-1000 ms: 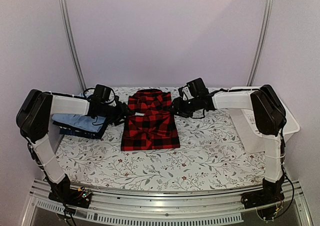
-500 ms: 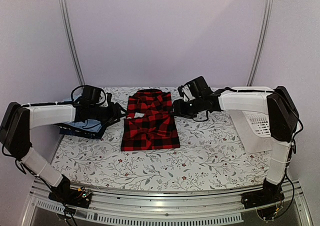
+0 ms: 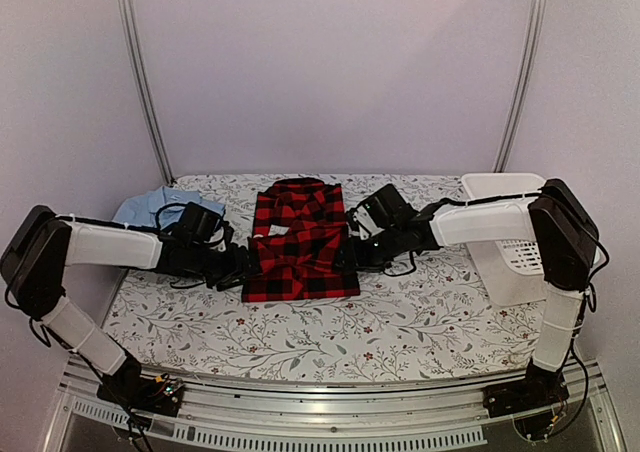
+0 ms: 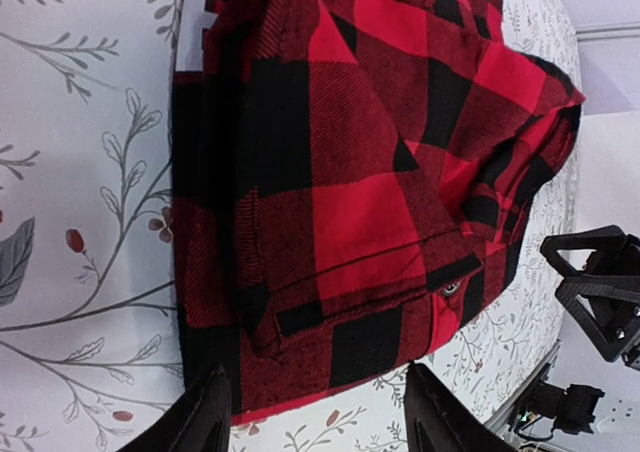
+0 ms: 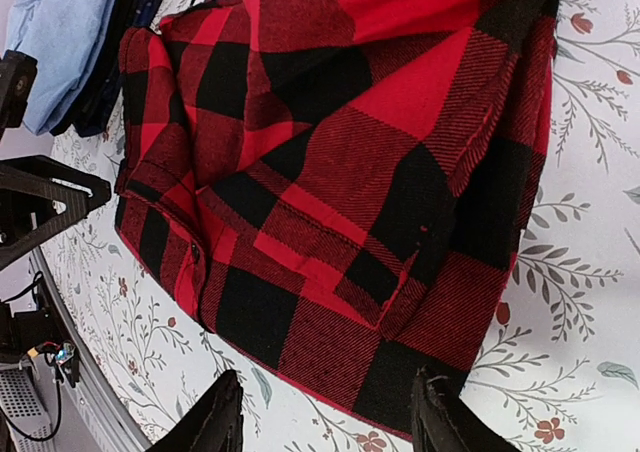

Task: Fold and stack the long sleeve shirts
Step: Smooth out the 2/3-rectangle-folded shirt at the center of the board.

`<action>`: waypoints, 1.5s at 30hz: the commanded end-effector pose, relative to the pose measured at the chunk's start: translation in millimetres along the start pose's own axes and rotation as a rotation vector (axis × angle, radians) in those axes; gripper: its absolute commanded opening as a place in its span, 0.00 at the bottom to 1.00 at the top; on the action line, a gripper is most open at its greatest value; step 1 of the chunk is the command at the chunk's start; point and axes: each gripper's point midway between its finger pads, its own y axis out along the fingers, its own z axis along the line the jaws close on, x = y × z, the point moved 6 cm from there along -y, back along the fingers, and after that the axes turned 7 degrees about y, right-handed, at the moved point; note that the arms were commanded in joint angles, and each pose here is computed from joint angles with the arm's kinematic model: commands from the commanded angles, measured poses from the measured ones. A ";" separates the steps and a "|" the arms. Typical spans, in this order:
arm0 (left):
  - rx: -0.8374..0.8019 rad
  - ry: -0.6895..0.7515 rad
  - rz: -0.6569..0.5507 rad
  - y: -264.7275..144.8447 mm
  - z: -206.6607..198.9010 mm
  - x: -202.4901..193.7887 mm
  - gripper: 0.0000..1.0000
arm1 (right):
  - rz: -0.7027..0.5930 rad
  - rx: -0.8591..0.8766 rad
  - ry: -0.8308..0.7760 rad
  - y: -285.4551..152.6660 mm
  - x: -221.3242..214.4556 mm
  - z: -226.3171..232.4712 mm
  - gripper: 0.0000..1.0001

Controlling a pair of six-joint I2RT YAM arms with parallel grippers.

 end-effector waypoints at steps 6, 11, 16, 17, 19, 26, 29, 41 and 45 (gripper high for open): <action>0.000 0.003 -0.030 17.8 -5.2 12.9 0.54 | 0.009 0.072 0.095 21.0 -0.4 -12.7 0.55; 0.014 0.005 -0.031 23.4 -2.8 15.1 0.51 | 0.014 0.102 0.136 32.4 1.9 -22.8 0.54; 0.021 0.008 -0.037 27.2 -3.3 19.5 0.48 | 0.019 0.111 0.172 37.9 1.6 -28.2 0.52; 0.025 0.009 -0.037 28.0 -2.8 20.2 0.46 | 0.010 0.118 0.172 38.3 3.5 -27.8 0.52; 0.029 0.011 -0.041 28.9 -3.5 22.2 0.45 | -0.001 0.129 0.177 38.5 6.4 -27.6 0.49; 0.034 0.020 -0.051 31.2 -6.4 28.8 0.36 | -0.005 0.154 0.196 40.9 10.6 -27.1 0.34; 0.031 0.023 -0.055 30.9 -8.3 31.6 0.27 | -0.008 0.164 0.198 41.4 13.3 -25.2 0.22; 0.015 0.041 -0.074 15.8 -16.8 33.5 0.03 | -0.046 0.228 0.172 42.6 42.5 -3.8 0.00; 0.008 0.045 -0.076 11.0 -18.3 32.4 0.01 | -0.052 0.249 0.166 50.3 56.1 1.2 0.00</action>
